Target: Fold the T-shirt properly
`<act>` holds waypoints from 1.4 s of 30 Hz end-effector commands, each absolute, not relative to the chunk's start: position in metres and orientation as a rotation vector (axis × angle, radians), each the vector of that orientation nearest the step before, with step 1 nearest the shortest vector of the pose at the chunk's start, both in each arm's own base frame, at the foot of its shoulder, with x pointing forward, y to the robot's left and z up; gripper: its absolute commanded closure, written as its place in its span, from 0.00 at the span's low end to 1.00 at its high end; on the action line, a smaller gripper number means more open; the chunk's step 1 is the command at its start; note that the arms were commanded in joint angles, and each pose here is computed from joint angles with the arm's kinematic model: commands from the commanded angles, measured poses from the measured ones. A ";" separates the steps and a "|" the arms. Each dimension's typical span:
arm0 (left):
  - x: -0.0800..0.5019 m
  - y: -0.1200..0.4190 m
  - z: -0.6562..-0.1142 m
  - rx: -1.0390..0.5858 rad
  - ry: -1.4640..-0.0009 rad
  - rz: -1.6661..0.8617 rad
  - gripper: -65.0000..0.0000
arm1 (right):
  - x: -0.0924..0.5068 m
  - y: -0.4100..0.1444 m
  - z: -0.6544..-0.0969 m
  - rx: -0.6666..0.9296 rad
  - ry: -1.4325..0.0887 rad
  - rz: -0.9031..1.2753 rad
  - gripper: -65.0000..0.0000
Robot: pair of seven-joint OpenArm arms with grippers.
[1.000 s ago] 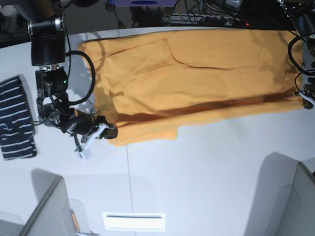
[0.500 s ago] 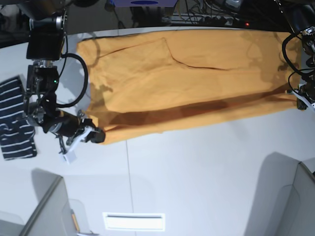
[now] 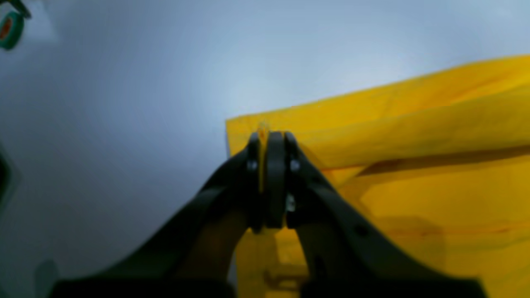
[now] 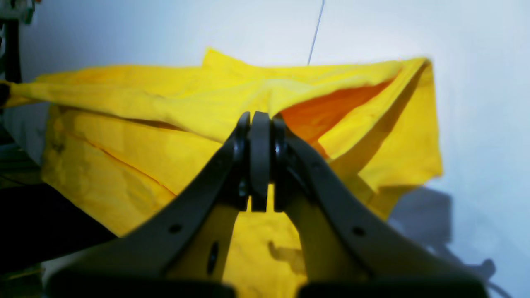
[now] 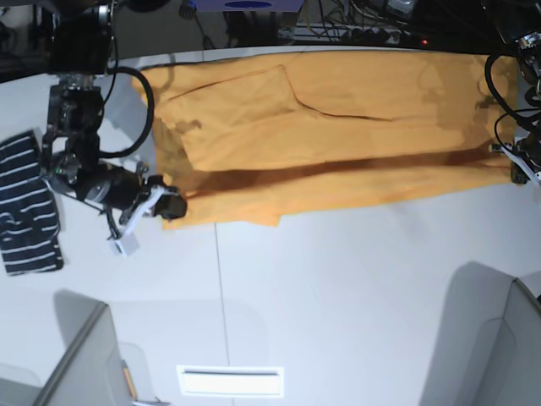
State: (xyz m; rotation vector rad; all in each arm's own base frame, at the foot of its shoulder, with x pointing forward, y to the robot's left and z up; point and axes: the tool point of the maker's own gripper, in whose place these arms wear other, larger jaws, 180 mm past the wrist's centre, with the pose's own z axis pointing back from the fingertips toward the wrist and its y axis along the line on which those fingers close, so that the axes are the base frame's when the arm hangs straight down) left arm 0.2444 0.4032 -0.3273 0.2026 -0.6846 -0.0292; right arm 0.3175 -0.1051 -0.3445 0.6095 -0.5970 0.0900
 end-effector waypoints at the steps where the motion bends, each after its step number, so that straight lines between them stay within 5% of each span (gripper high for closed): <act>1: 0.249 0.411 -0.312 0.236 -0.715 -0.044 1.00 | 0.328 -0.105 -0.325 0.620 -0.665 0.109 1.00; 42: 0.167 0.399 -0.325 0.284 -0.590 -0.079 1.00 | 0.246 -0.108 -0.339 0.600 -0.606 0.083 1.00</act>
